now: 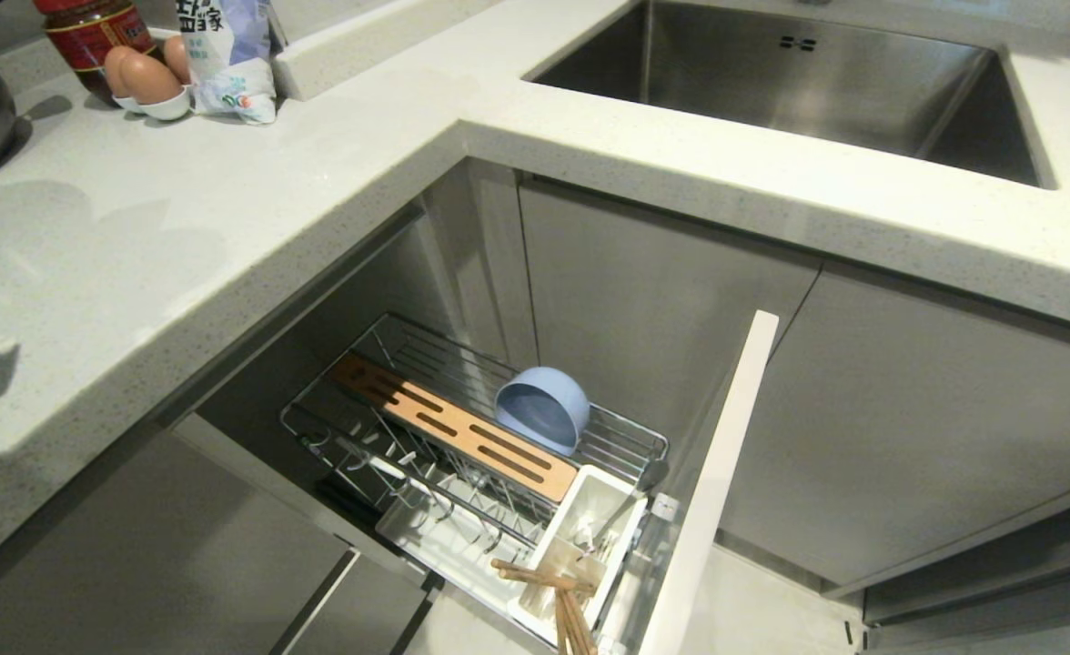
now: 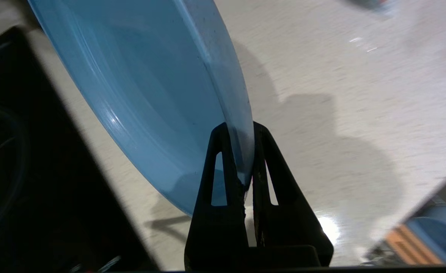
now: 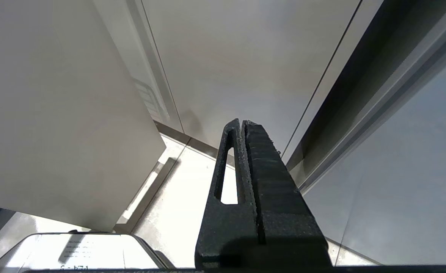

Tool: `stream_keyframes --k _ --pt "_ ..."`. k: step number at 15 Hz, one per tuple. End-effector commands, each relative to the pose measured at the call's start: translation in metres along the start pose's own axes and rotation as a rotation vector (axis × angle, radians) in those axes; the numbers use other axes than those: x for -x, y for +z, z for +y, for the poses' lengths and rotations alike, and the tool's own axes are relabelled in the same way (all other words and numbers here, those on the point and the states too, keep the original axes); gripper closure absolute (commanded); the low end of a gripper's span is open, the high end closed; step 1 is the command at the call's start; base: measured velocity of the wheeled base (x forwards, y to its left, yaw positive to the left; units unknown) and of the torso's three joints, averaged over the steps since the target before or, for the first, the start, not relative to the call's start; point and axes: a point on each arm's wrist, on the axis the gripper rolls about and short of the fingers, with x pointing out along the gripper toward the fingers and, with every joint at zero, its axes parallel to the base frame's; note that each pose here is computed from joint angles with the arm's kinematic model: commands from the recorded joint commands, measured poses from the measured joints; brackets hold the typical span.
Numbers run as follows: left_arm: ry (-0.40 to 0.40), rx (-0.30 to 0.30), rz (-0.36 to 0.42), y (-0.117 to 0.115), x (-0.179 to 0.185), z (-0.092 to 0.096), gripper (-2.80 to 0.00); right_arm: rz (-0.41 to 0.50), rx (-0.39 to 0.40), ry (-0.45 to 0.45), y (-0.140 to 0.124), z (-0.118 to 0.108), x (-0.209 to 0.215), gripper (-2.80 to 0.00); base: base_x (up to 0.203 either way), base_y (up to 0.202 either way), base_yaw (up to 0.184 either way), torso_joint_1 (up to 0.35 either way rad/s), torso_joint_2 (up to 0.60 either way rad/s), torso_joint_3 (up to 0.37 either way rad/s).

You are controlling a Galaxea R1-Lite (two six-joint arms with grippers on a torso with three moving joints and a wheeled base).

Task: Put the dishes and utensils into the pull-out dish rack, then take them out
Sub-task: Take the plate out of the cupboard

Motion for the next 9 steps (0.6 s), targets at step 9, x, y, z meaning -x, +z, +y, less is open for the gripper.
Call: stream_keyframes --k 9 --pt "0.179 -0.316 0.268 -0.030 -0.029 -0.014 0.00 0.000 0.000 0.000 0.000 0.000 0.000 0.00 0.000 0.000 0.000 0.000 0.00 0.000"
